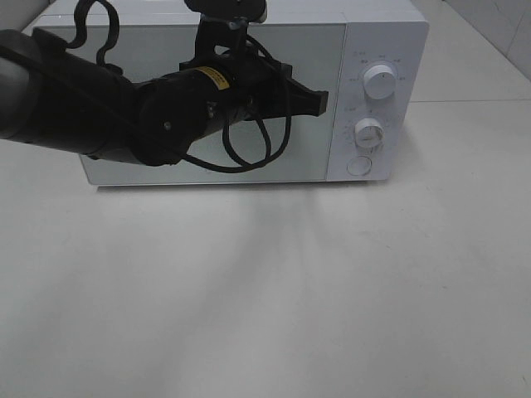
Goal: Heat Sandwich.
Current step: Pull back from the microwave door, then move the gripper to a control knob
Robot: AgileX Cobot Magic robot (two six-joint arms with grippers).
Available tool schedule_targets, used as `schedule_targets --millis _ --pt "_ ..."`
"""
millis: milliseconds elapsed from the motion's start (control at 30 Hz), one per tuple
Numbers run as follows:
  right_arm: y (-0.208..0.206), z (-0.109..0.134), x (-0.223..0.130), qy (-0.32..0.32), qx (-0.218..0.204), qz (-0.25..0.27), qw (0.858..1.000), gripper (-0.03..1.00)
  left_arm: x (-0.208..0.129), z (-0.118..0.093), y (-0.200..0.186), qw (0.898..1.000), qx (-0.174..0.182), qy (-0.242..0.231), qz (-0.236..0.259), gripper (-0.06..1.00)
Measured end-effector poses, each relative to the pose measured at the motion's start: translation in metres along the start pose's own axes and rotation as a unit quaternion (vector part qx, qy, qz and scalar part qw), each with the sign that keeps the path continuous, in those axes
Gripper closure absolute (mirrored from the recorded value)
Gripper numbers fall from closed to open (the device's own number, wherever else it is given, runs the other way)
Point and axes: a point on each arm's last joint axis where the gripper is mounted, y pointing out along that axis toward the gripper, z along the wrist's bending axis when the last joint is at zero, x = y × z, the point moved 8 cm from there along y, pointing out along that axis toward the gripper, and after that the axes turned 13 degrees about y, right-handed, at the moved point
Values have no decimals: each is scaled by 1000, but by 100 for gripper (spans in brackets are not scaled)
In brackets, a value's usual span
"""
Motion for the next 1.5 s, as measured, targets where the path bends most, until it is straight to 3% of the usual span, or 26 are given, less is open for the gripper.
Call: schedule_targets --millis 367,567,667,700,733,800,833,900,933,1000,1267,1367,1500 --pt "0 0 0 0 0 0 1000 20 7 -19 -40 1000 -27 7 0 94" --pt "0 0 0 0 0 0 1000 20 -2 -25 -60 996 -61 5 58 93" --pt "0 0 0 0 0 0 1000 20 -7 -30 -66 993 -77 5 86 86" --pt "0 0 0 0 0 0 1000 20 -10 -32 -69 991 -86 5 100 79" --pt "0 0 0 0 0 0 1000 20 -15 -36 -75 987 -101 5 127 59" --pt "0 0 0 0 0 0 1000 20 -18 -39 -82 982 -115 5 149 33" --pt "0 0 0 0 0 0 1000 20 -18 -39 -82 982 -115 5 149 33" --pt "0 0 0 0 0 0 1000 20 -25 -44 -93 973 -137 6 187 4" --pt "0 0 0 0 0 0 1000 20 -27 -45 -97 969 -145 7 199 1" --pt "0 0 0 0 0 0 1000 20 -28 -46 -99 967 -150 9 207 -1" --pt "0 0 0 0 0 0 1000 20 -32 -48 -137 939 -198 60 276 -5" --pt "0 0 0 0 0 0 1000 20 -31 -45 -144 934 -203 69 287 -5" --pt "0 0 0 0 0 0 1000 20 -33 -15 -162 925 -184 44 331 -5"
